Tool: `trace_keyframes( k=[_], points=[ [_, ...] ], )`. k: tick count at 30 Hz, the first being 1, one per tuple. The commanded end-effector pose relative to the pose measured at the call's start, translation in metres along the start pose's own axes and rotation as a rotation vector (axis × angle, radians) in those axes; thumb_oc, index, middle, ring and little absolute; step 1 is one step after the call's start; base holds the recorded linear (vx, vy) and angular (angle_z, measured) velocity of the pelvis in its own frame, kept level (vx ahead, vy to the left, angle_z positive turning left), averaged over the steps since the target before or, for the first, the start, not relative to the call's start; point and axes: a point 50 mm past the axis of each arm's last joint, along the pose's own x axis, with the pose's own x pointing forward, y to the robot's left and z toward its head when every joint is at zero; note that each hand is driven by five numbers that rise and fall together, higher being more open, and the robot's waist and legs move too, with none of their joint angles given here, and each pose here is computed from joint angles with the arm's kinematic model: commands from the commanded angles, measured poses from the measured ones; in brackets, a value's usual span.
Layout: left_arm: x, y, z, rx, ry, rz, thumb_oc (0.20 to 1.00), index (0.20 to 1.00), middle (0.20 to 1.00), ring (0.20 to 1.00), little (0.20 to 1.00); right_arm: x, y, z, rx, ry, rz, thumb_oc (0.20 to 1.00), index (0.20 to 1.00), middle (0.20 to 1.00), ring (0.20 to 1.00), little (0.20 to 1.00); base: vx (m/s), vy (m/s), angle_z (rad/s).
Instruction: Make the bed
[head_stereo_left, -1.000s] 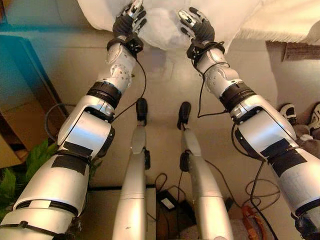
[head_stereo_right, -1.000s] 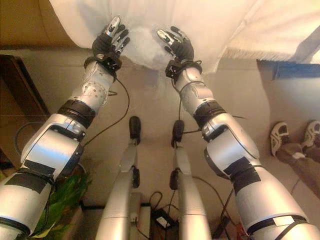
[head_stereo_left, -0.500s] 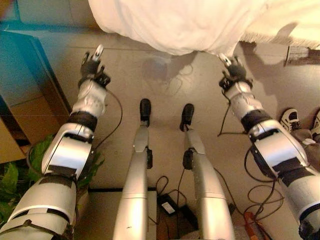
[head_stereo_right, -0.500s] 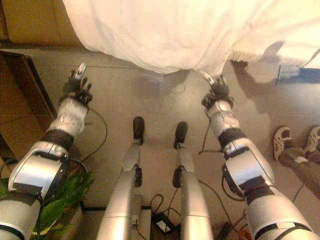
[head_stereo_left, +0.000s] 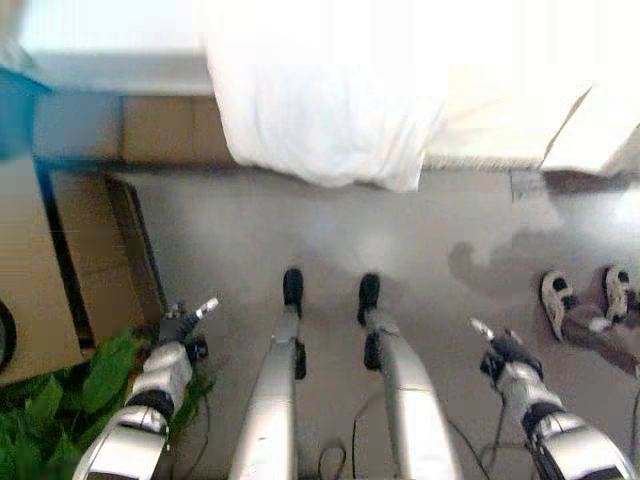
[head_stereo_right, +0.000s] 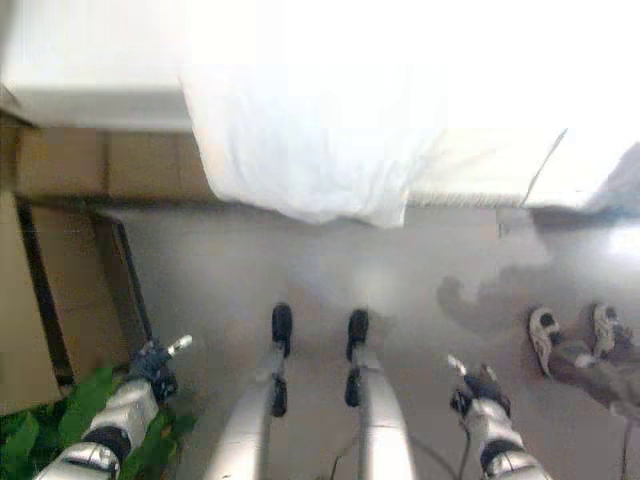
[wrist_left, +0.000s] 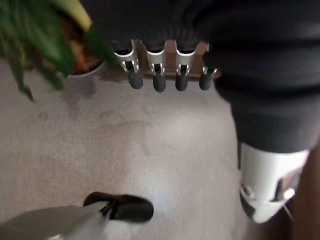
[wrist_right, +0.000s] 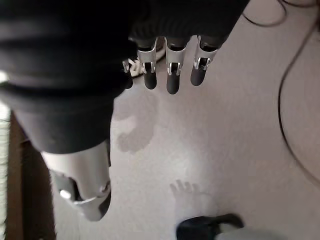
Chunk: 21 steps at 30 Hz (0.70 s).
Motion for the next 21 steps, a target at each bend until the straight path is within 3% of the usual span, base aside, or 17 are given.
trace_keyframes(
  k=[1,9,13,21],
  points=[
    [-0.015,0.000,-0.043,0.123,0.061,0.007,1.000,1.000,1.000,1.000,1.000,-0.005,-0.022,-0.022,-0.198,0.014,-0.027,1.000,1.000,1.000,1.000,1.000,0.17,-0.098,0.02],
    [-0.045,0.012,-0.116,0.426,0.277,-0.067,1.000,1.000,1.000,1.000,1.000,-0.025,-0.017,-0.080,-0.426,0.145,0.128,1.000,1.000,1.000,1.000,1.000,0.14,-0.071,0.04],
    [-0.061,0.009,-0.146,0.461,0.399,-0.089,1.000,1.000,1.000,1.000,1.000,-0.031,-0.011,-0.097,-0.496,0.203,0.174,1.000,1.000,1.000,1.000,1.000,0.13,-0.027,0.14],
    [-0.070,-0.004,-0.160,0.564,0.434,-0.205,1.000,1.000,1.000,1.000,1.000,-0.039,-0.010,-0.117,-0.630,0.282,0.224,1.000,1.000,1.000,1.000,1.000,0.06,-0.006,0.00]
  ],
)
